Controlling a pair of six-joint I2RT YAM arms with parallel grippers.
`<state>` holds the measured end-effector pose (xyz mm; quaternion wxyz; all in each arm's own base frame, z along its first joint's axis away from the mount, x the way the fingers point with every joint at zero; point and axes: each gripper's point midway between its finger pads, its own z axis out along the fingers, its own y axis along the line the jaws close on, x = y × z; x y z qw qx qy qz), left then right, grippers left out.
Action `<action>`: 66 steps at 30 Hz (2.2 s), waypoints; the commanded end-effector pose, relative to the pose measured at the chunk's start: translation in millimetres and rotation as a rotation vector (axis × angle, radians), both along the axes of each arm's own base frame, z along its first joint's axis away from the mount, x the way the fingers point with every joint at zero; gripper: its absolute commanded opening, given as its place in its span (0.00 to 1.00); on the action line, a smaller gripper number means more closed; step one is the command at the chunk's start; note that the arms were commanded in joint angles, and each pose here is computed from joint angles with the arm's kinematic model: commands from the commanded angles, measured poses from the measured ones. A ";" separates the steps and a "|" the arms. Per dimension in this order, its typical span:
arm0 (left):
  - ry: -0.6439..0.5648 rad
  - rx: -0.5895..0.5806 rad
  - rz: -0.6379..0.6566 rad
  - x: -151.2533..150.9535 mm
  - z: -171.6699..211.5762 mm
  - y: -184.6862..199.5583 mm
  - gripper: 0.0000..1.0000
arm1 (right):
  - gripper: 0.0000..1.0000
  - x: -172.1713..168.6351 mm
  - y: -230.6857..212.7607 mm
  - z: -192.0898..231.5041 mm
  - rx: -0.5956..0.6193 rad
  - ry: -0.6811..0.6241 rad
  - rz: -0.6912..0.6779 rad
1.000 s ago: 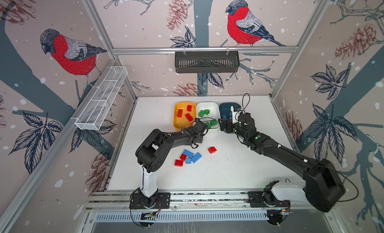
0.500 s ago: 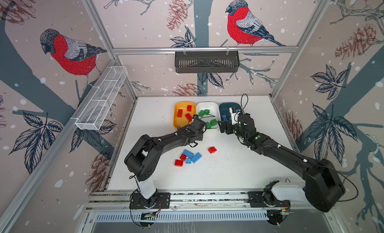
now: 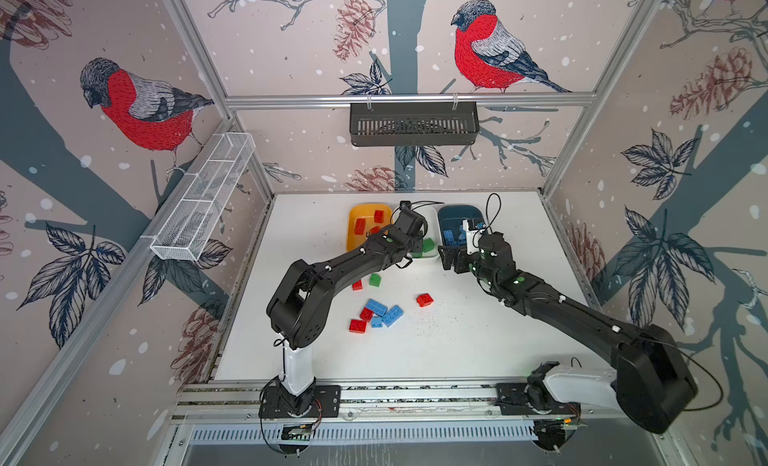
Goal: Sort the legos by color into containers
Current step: 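Carry the green brick into the white tub with the left gripper and release, then lower the right gripper to the light-blue bricks while left returns over the yellow tub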
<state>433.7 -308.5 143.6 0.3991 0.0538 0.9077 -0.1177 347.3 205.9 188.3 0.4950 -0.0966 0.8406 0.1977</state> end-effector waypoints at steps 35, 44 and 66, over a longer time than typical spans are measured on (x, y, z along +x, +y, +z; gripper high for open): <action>0.051 -0.121 0.103 -8.6 15.4 63.3 0.97 | 1.00 -86.8 76.8 -69.3 -0.047 0.137 0.425; 0.052 -0.137 0.256 -17.7 14.4 128.0 0.97 | 0.99 -146.8 150.9 -100.1 -0.282 0.011 0.855; 0.065 -0.124 0.323 -25.3 3.6 158.9 0.97 | 0.95 -130.0 170.2 -159.0 -0.500 0.055 0.682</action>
